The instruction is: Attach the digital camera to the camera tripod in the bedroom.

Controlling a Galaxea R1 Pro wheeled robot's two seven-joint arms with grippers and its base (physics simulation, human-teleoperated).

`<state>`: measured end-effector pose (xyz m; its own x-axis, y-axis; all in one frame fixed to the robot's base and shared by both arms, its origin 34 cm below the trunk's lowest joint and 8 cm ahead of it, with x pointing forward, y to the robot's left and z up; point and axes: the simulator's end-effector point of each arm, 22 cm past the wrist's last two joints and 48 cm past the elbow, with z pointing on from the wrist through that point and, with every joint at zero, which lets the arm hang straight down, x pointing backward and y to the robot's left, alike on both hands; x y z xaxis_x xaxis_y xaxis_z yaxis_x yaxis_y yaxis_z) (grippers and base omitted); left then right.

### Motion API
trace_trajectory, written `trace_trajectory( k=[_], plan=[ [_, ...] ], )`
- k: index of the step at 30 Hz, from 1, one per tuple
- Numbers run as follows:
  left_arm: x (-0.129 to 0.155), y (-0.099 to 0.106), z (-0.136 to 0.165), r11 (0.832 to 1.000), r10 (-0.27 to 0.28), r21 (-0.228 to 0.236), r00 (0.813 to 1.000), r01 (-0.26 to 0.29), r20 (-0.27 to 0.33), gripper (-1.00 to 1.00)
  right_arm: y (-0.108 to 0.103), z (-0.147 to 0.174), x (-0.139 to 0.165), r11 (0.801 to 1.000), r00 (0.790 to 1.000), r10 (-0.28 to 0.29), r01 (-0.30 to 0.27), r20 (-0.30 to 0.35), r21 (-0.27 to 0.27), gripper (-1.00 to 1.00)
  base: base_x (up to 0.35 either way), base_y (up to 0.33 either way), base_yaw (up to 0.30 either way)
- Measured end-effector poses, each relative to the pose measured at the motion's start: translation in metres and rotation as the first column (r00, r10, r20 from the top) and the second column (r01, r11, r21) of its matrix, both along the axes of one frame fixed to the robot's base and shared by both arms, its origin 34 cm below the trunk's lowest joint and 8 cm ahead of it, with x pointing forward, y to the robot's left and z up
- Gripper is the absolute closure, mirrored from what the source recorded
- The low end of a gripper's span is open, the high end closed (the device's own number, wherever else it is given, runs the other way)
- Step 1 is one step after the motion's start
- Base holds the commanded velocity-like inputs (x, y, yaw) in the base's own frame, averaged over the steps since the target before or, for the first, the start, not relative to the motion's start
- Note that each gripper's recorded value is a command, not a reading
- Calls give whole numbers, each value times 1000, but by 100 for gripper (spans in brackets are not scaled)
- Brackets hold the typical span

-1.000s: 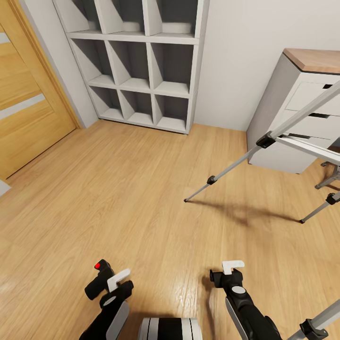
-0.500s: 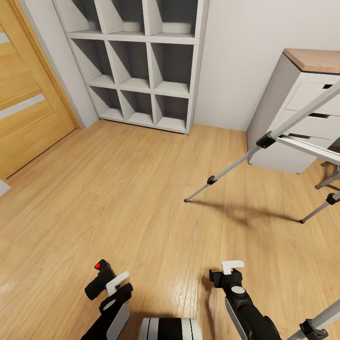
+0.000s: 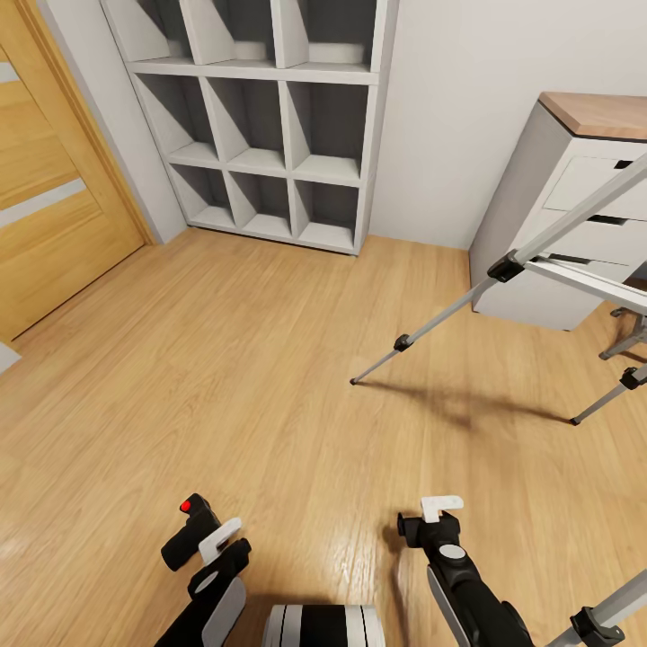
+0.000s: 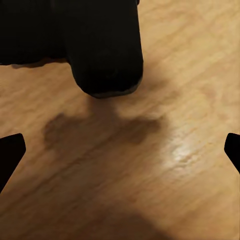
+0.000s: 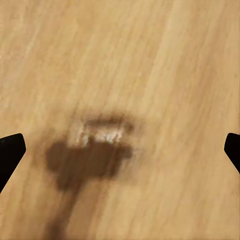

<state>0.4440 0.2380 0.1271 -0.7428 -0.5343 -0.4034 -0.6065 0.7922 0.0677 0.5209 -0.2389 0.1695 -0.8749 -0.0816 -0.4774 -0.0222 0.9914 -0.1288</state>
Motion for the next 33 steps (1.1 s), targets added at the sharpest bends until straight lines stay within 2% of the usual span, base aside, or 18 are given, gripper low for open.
trace_trajectory(
  k=[10,33],
  plan=[
    [1,0,0,1000,2,0,1000,-2,3,-100,0,-2,-3,1000,1000,-3,3,-8,2,-100,0,0,147],
    [11,-7,5,1000,0,-8,1000,0,26,-100,0,-4,-6,1000,1000,-2,2,-15,-1,-100,20,0,4]
  ],
)
